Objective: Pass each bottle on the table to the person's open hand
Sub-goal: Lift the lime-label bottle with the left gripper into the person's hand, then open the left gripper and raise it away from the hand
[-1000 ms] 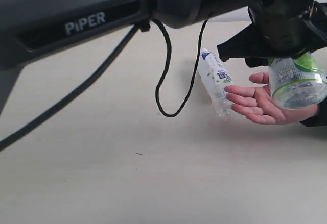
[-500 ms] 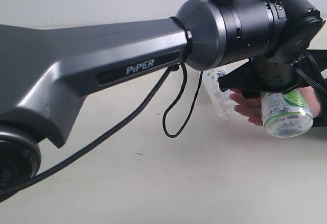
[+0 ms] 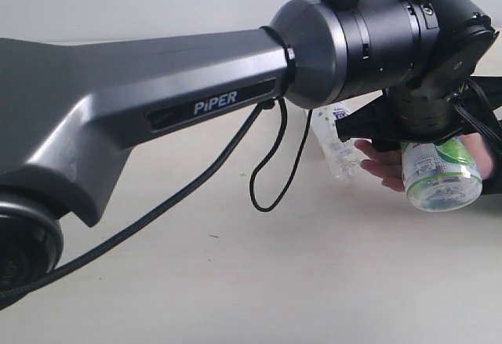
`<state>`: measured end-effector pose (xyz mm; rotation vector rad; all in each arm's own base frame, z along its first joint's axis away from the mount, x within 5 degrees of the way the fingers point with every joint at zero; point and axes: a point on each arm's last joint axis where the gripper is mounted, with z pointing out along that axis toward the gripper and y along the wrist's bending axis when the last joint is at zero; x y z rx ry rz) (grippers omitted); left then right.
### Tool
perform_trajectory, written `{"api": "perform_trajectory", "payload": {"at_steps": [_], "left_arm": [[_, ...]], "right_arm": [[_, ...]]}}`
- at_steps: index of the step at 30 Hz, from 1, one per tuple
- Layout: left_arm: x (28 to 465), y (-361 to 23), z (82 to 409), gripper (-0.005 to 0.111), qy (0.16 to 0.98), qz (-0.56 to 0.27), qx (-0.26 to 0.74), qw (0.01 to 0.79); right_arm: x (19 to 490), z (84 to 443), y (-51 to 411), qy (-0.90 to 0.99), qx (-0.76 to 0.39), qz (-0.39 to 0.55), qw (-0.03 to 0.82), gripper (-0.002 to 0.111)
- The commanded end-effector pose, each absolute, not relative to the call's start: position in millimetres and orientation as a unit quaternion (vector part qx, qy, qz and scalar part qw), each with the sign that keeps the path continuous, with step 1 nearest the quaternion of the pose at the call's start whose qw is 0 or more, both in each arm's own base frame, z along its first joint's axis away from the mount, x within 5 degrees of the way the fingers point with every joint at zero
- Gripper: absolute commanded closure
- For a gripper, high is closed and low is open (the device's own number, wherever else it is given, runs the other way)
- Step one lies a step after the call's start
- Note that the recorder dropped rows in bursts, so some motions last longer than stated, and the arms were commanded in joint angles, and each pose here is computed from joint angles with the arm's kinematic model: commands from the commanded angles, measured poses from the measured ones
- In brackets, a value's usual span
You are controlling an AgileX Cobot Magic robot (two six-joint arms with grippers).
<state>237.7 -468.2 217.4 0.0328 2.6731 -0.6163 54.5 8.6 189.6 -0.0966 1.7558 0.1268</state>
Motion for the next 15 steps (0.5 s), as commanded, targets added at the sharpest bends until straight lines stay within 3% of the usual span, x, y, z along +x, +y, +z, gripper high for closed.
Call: {"api": "perform_trajectory", "payload": {"at_steps": [1, 4, 7, 15], "left_arm": [[237.4, -468.9, 222.0, 0.053, 0.952, -0.227, 0.022, 0.201], [237.4, -468.9, 222.0, 0.032, 0.952, -0.226, 0.030, 0.203], [237.4, -468.9, 222.0, 0.021, 0.952, -0.224, 0.037, 0.205], [237.4, -468.4, 224.1, 0.018, 0.951, -0.223, 0.047, 0.209]], "right_arm": [[54.4, 189.0, 8.2, 0.767, -0.041, 0.053, 0.638, 0.108], [54.4, 189.0, 8.2, 0.767, -0.041, 0.053, 0.638, 0.108], [54.4, 189.0, 8.2, 0.767, -0.041, 0.053, 0.638, 0.108], [54.4, 189.0, 8.2, 0.767, -0.041, 0.053, 0.638, 0.108]]}}
